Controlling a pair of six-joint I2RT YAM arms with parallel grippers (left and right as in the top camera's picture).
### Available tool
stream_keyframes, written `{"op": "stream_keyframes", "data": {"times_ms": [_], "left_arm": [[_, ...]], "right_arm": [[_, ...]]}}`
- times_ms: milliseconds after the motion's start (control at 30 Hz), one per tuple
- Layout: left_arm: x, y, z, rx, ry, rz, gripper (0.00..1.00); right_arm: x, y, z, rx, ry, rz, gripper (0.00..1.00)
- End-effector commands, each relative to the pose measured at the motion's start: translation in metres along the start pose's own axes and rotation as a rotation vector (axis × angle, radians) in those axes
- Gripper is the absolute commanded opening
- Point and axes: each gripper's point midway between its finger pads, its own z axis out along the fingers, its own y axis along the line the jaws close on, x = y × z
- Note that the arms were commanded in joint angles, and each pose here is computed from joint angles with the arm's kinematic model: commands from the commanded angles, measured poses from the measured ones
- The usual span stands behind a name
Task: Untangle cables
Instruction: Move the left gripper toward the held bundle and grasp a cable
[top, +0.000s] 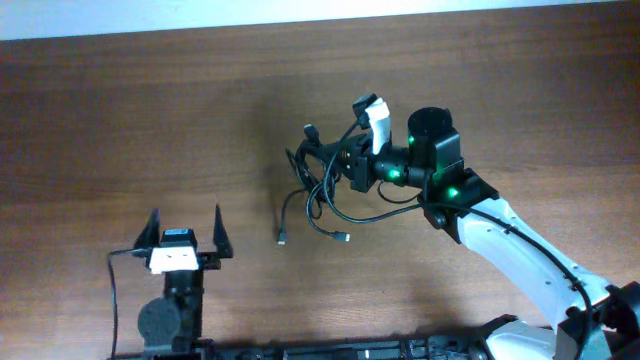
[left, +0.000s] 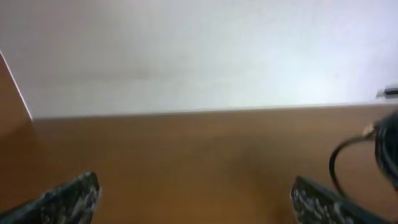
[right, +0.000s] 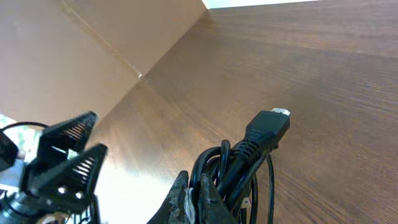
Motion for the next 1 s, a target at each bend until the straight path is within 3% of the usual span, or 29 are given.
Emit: {"op": "stream_keyframes", "data": {"times_ms": [0, 67, 133, 200, 300, 367, 400, 500, 567, 667, 733, 767, 833, 900, 967], "left_arm": [[-0.042, 0.019, -0.005, -0.103, -0.17, -0.003, 0.99], [-0.057, 0.016, -0.008, -0.085, -0.232, -0.004, 0.99], [-0.059, -0.007, -0.008, 0.054, -0.207, 0.006, 0.99], [-0.05, -0.012, -0.008, 0.09, -0.037, -0.073, 0.99], [-0.073, -0.012, -0.008, 0.098, 0.06, -0.078, 0.99], [-0.091, -0.027, 0.006, 0.192, 0.121, -0.092, 0.99], [-0.089, -0.039, 0.023, 0.257, 0.21, -0.202, 0.99], [-0.068, -0.052, 0.05, 0.316, 0.359, -0.253, 0.99], [-0.045, -0.058, 0.062, 0.289, 0.517, -0.463, 0.99], [-0.034, -0.105, 0.054, 0.572, 0.649, -0.579, 0.99], [-0.027, -0.116, 0.048, 0.635, 0.716, -0.641, 0.99], [-0.025, -0.11, 0.058, 0.57, 0.712, -0.681, 0.99], [-0.005, -0.094, 0.071, 0.297, 0.827, -1.02, 0.96], [0.02, -0.099, 0.074, 0.063, 0.999, -1.45, 0.84], [0.041, -0.119, 0.077, 0.022, 1.11, -1.537, 0.84]], "right_arm": [[-0.005, 0.013, -0.002, -0.045, -0.005, -0.005, 0.04], [-0.005, 0.013, -0.002, -0.044, -0.005, -0.005, 0.04], [-0.005, 0.013, -0.002, -0.044, -0.005, -0.005, 0.04], [-0.005, 0.013, -0.002, -0.044, -0.005, -0.006, 0.04], [-0.005, 0.013, -0.002, -0.044, -0.005, -0.005, 0.04], [-0.005, 0.013, -0.002, -0.044, -0.005, -0.005, 0.04], [-0.005, 0.013, -0.002, -0.044, -0.005, -0.005, 0.04], [-0.005, 0.013, -0.002, -0.044, -0.005, -0.005, 0.04], [-0.005, 0.013, -0.002, -0.044, -0.004, -0.004, 0.04], [-0.005, 0.013, -0.002, -0.044, -0.004, -0.004, 0.04], [-0.004, 0.012, -0.002, -0.043, -0.002, -0.002, 0.04], [-0.004, 0.012, -0.002, -0.043, -0.002, -0.002, 0.04], [-0.004, 0.012, -0.002, -0.043, -0.002, -0.002, 0.04], [-0.004, 0.012, -0.002, -0.044, -0.002, -0.002, 0.04], [-0.003, 0.014, -0.002, -0.052, 0.002, -0.002, 0.04]]}}
